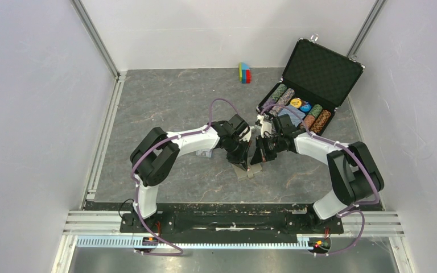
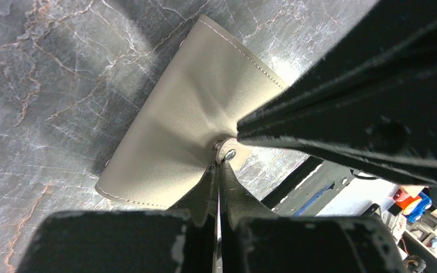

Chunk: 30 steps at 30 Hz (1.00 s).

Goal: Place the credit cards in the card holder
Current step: Close the card holder at the center of the board.

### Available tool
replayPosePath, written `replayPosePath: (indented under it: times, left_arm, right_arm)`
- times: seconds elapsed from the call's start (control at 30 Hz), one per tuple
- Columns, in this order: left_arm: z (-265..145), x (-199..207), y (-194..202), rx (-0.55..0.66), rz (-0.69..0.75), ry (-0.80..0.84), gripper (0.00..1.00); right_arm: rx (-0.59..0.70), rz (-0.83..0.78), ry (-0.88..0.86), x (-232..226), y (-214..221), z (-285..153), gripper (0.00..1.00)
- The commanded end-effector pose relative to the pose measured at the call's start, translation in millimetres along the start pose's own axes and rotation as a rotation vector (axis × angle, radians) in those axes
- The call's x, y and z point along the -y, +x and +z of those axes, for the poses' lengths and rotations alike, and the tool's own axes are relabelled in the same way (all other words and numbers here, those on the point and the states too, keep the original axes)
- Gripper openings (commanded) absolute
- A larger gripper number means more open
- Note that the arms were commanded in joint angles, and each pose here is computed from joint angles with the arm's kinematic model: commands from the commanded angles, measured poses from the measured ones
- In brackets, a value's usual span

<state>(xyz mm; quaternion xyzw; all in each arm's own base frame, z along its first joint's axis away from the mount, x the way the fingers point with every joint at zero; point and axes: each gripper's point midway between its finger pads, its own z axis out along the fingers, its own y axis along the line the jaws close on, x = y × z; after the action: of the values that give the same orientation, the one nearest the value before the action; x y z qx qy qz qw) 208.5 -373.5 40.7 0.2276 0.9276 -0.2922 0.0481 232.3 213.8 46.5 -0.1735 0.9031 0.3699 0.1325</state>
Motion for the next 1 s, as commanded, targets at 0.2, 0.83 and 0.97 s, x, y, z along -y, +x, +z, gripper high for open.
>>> replayPosePath:
  times: [0.2, 0.83, 0.97]
  left_arm:
    - [-19, 21, -29, 0.132, 0.048, 0.042, 0.02]
    - [-18, 12, -25, 0.108, 0.041, -0.006, 0.25]
    - [-27, 14, -30, 0.155, 0.061, -0.011, 0.45]
  right_arm:
    - [-0.12, 0.061, 0.12, 33, 29, 11, 0.0]
    - [-0.096, 0.038, 0.092, 26, 18, 10, 0.0]
    - [-0.069, 0.021, 0.084, 20, 5, 7, 0.0]
